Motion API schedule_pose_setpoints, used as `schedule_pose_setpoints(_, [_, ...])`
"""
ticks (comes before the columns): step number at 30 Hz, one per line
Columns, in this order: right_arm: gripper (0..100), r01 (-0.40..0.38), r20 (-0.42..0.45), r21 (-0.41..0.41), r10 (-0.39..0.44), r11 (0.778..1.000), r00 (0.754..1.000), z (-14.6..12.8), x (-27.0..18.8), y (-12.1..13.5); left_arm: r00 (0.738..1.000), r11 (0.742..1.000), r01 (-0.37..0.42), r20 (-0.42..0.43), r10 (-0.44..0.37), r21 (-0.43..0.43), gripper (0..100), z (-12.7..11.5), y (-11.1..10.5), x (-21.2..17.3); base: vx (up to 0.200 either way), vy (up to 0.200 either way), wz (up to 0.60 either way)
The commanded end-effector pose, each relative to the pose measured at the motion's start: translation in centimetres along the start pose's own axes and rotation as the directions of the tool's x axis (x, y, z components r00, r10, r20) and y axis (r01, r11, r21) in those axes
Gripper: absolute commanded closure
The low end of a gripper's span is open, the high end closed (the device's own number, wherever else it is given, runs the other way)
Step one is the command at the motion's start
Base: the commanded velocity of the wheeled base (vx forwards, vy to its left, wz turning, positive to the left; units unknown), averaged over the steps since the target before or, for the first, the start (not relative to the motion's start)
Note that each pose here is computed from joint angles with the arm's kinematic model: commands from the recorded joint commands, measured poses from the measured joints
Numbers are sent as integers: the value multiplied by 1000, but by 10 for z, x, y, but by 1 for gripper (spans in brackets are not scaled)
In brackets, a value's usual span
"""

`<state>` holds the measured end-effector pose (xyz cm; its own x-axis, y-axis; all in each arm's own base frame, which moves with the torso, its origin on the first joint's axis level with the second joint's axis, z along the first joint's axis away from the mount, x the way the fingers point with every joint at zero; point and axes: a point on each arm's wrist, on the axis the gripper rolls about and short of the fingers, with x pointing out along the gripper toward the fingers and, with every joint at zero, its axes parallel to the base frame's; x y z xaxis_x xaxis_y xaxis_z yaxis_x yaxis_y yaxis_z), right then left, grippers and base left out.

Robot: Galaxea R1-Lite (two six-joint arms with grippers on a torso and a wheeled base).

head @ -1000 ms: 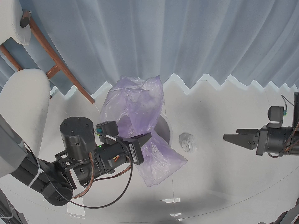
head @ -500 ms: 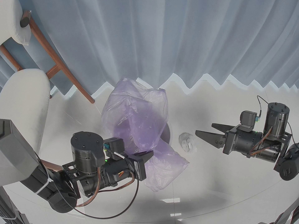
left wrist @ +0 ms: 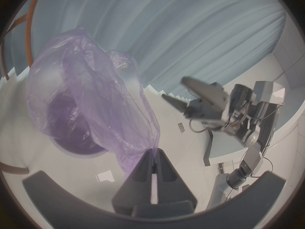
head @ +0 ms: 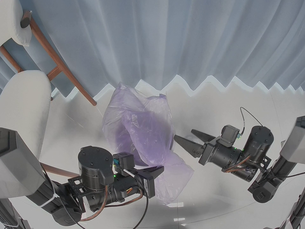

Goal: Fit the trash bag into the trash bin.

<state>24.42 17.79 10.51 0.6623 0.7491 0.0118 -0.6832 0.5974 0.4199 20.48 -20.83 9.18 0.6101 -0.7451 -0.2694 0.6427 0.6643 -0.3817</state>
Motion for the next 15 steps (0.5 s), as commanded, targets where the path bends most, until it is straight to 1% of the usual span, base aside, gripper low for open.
schedule_pose_setpoints(1, [0,31,-91,71,-24,997,996,-32,11,-11,1000,1000,24,2,-24,8,100,-4,-6,0,0,0,0])
schedule_pose_setpoints(2, [0,30,-89,76,-24,997,996,-32,12,-11,1000,1000,26,2,-26,8,100,-4,-6,-1,0,0,0])
schedule_pose_setpoints(3, [0,23,-71,104,-16,994,997,-29,14,-10,1000,1000,26,3,-26,8,100,-5,-6,-1,0,0,0])
schedule_pose_setpoints(5, [0,11,-47,130,-5,991,999,-23,18,-8,1000,1000,29,3,-29,9,100,-4,-7,0,0,0,0])
schedule_pose_setpoints(12, [0,3,-33,139,1,990,999,-22,23,-9,999,999,32,-14,-32,12,100,-9,-8,2,0,0,0])
schedule_pose_setpoints(15, [0,-18,-12,135,20,991,1000,-20,32,-7,999,999,38,-20,-37,16,100,-11,-10,3,0,0,0])
